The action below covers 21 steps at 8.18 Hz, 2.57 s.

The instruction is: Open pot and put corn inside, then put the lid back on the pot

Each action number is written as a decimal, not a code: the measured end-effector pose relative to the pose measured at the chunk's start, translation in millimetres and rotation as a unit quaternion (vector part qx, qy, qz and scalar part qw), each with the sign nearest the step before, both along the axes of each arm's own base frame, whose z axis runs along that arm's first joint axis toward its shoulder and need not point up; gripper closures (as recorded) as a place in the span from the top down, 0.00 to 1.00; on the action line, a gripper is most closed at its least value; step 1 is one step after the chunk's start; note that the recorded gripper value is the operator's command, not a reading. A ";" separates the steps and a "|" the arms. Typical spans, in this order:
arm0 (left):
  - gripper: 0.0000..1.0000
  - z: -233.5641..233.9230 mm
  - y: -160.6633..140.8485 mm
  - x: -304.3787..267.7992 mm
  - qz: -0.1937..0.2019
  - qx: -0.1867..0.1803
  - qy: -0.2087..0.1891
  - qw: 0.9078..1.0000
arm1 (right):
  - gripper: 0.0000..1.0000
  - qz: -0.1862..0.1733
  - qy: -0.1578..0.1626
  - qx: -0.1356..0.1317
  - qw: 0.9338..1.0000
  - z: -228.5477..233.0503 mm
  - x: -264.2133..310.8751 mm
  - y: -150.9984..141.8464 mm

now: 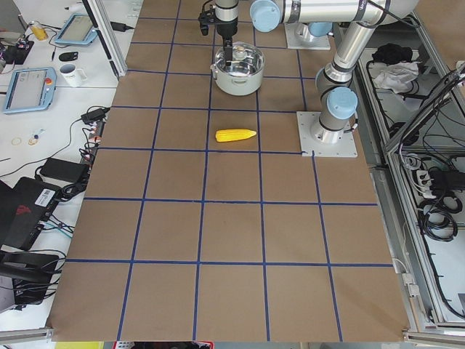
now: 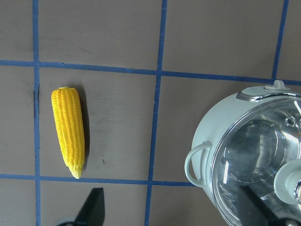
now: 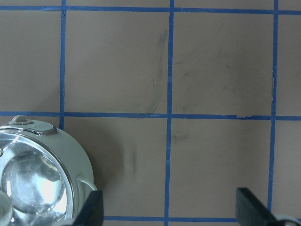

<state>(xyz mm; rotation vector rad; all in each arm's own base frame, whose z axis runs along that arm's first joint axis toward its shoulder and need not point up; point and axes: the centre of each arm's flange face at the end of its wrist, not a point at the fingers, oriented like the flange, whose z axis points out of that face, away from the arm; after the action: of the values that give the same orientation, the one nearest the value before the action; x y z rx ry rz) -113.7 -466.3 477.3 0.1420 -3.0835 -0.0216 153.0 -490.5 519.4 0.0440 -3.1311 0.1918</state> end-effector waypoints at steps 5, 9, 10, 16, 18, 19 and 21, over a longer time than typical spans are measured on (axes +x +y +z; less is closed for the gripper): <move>1.00 -2.8 -3.1 3.3 -0.001 0.002 -0.008 1.000 | 1.00 0.001 0.000 0.001 1.000 -0.1 0.8 1.1; 1.00 -25.5 -20.6 65.6 -0.023 0.029 -0.040 0.999 | 1.00 0.001 -0.002 0.012 1.000 -2.6 2.3 3.6; 1.00 -41.0 -28.0 101.9 -0.017 0.047 -0.039 0.998 | 1.00 -0.002 -0.006 0.016 1.000 -5.0 5.2 3.3; 1.00 -191.8 -32.4 184.0 0.031 0.091 -0.017 0.995 | 1.00 -0.019 -0.016 0.033 0.999 -68.4 178.7 30.4; 1.00 -242.4 -38.0 186.5 0.032 0.094 -0.016 0.995 | 1.00 -0.042 -0.010 0.050 0.998 -110.1 233.5 46.4; 1.00 -262.5 -39.1 186.8 0.033 0.091 -0.017 0.995 | 0.99 -0.053 -0.006 0.060 0.997 -130.2 245.4 50.5; 1.00 -283.7 -33.8 182.6 0.039 0.095 -0.015 0.995 | 0.99 -0.066 0.000 0.076 0.995 -158.1 252.4 56.6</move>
<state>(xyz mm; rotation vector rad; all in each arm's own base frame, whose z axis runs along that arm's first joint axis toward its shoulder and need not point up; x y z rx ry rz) 68.9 -500.0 193.6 0.2734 -3.0985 -0.3137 405.3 -433.9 361.3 -0.1608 -3.1260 -0.0475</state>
